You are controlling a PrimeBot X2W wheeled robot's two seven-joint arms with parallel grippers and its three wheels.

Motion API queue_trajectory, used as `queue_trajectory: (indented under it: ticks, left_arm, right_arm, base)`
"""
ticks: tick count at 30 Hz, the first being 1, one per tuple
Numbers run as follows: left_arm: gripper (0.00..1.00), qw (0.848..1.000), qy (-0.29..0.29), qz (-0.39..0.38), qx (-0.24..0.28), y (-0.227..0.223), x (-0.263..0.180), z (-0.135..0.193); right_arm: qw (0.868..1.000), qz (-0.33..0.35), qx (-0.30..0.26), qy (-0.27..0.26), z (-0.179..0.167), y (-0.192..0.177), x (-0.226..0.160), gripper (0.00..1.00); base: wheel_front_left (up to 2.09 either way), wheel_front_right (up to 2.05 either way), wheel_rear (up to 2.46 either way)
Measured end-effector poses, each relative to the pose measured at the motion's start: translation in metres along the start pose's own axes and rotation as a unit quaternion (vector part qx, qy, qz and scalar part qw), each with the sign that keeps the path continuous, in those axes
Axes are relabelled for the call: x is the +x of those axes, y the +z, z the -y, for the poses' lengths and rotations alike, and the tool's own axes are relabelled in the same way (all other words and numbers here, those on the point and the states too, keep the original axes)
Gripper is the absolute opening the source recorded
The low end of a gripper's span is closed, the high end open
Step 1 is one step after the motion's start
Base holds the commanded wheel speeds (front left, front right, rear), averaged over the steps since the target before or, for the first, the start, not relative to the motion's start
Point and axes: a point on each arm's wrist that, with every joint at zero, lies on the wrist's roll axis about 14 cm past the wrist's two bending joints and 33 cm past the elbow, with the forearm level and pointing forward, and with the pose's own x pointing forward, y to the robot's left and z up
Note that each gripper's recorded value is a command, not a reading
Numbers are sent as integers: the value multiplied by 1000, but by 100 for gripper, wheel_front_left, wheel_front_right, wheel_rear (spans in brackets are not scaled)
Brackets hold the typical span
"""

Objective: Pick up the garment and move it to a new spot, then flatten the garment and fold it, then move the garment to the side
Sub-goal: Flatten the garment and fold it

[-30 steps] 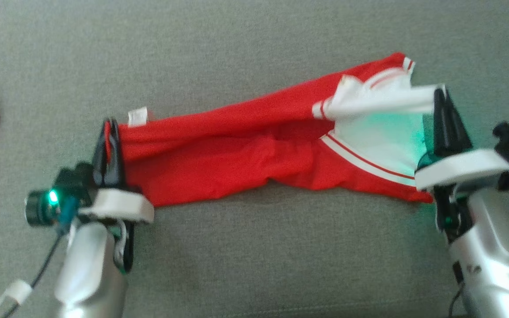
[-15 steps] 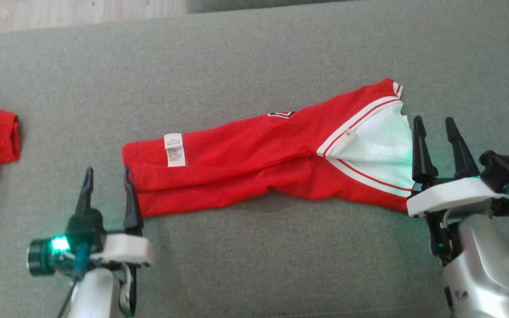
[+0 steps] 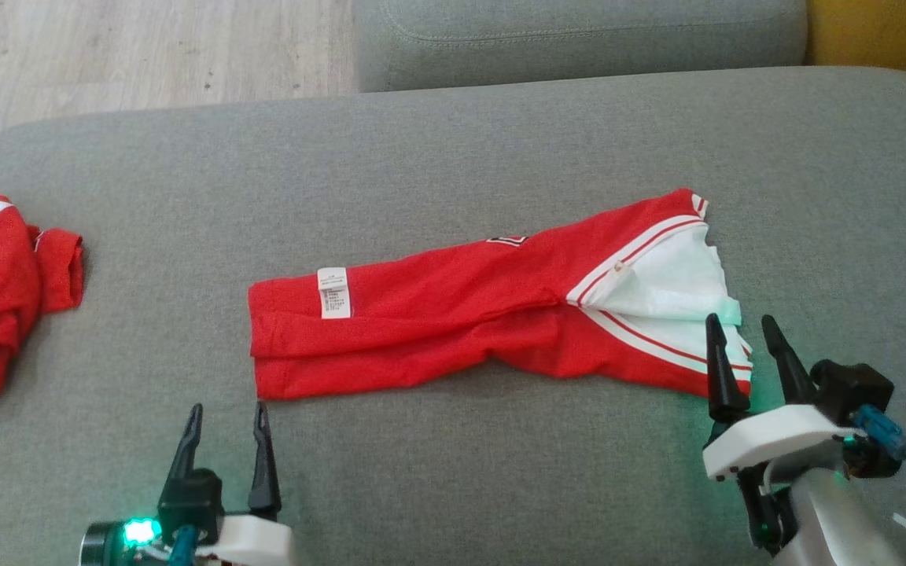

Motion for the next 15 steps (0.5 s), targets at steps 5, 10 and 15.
queue_trajectory:
  ticks: [5,10,15]
  left_arm:
    - [100,1000,-2,-5,0,-4,-1,1]
    - [100,1000,-12,-18,-3,-11,2,6]
    - [100,1000,-15,-26,-8,-14,9,8]
  right_arm:
    - [1000,-13,2,-1,0,-8,1,100]
    - [999,-32,-11,-9,6,-15,18,100]
    - [999,-40,-20,-16,10,-8,57,100]
  base:
    - [0,0,0]
    - [0,0,0]
    - [0,0,0]
